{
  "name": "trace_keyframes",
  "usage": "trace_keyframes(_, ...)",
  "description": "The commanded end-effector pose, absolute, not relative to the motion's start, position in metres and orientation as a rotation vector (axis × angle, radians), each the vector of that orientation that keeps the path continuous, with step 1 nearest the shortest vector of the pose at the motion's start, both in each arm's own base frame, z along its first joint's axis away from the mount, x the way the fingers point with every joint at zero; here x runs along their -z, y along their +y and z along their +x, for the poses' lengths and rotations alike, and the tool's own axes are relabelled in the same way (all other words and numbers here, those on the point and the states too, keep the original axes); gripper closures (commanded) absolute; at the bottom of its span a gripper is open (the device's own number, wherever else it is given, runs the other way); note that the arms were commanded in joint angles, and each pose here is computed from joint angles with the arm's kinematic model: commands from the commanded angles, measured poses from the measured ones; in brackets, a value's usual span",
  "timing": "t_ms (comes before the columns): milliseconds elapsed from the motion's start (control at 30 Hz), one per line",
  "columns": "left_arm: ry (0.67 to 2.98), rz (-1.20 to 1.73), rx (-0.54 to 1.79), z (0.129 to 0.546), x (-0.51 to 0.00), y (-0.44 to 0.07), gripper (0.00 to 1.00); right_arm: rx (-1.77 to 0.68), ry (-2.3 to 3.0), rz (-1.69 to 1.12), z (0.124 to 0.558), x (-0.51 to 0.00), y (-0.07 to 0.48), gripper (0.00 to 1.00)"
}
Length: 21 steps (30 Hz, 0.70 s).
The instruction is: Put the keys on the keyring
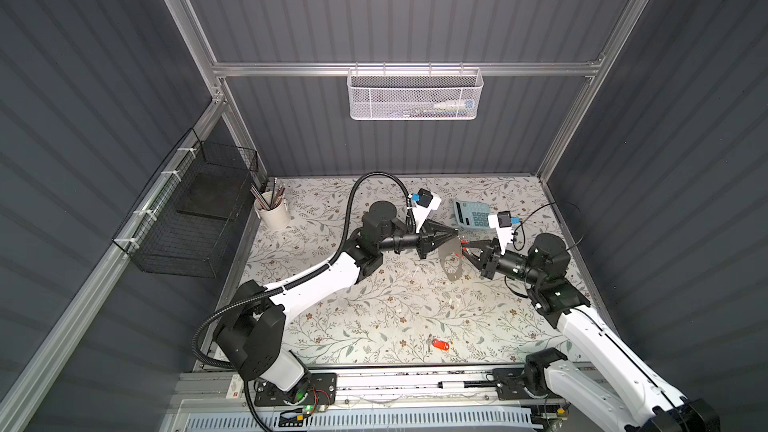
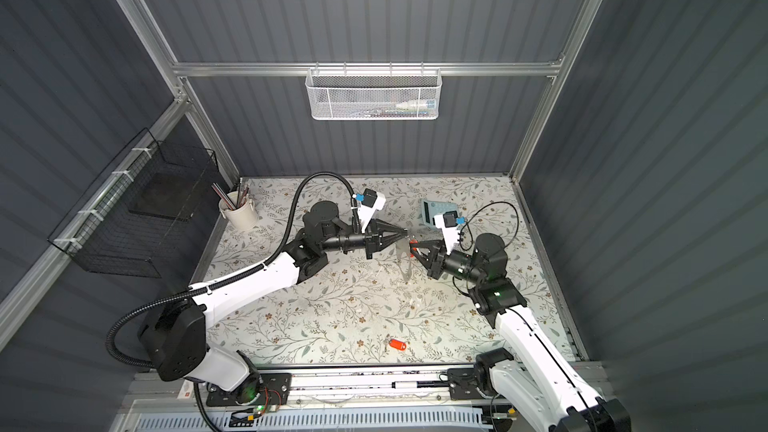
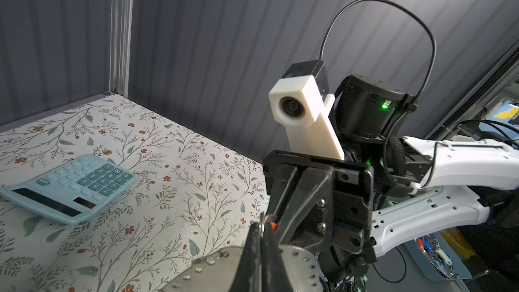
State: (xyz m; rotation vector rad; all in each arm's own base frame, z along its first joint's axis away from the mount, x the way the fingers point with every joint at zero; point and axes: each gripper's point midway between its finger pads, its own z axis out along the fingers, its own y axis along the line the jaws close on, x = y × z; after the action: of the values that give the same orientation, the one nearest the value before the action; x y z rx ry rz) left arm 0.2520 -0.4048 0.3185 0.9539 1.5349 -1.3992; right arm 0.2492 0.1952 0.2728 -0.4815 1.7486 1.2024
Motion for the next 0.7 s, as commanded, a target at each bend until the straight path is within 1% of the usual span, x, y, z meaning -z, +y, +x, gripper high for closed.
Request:
trace_keyframes(0,1.450,0.961,1.405,0.249,-0.343,-0.401,1.00,-1.183,1.747,-0.473,0.248,-0.270,0.193,0.96)
trace_keyframes(67,1.446,0.953,1.405,0.250,-0.343,-0.400,1.00,-1.183,1.749,-0.477,0.249,-0.270,0.194,0.95)
trace_keyframes(267,1.474,0.944,1.377,0.254,-0.340,-0.400,1.00,-1.153,1.763,-0.453,0.253,-0.267,0.190,0.81)
trace_keyframes(333,1.484,0.941,1.369,0.255,-0.339,-0.400,1.00,-1.107,1.791,-0.406,0.259,-0.261,0.184,0.70)
trace_keyframes(400,1.504,0.933,1.355,0.258,-0.338,-0.400,1.00,-1.059,1.804,-0.363,0.263,-0.258,0.176,0.65)
trace_keyframes(500,1.528,0.926,1.340,0.261,-0.333,-0.400,1.00,-0.999,1.813,-0.284,0.267,-0.252,0.164,0.52)
trace_keyframes(600,1.544,0.942,1.363,0.258,-0.325,-0.402,1.00,-0.933,1.856,-0.194,0.274,-0.241,0.151,0.42)
trace_keyframes(667,1.566,0.940,1.373,0.259,-0.321,-0.404,1.00,-0.899,1.893,-0.127,0.279,-0.234,0.142,0.40)
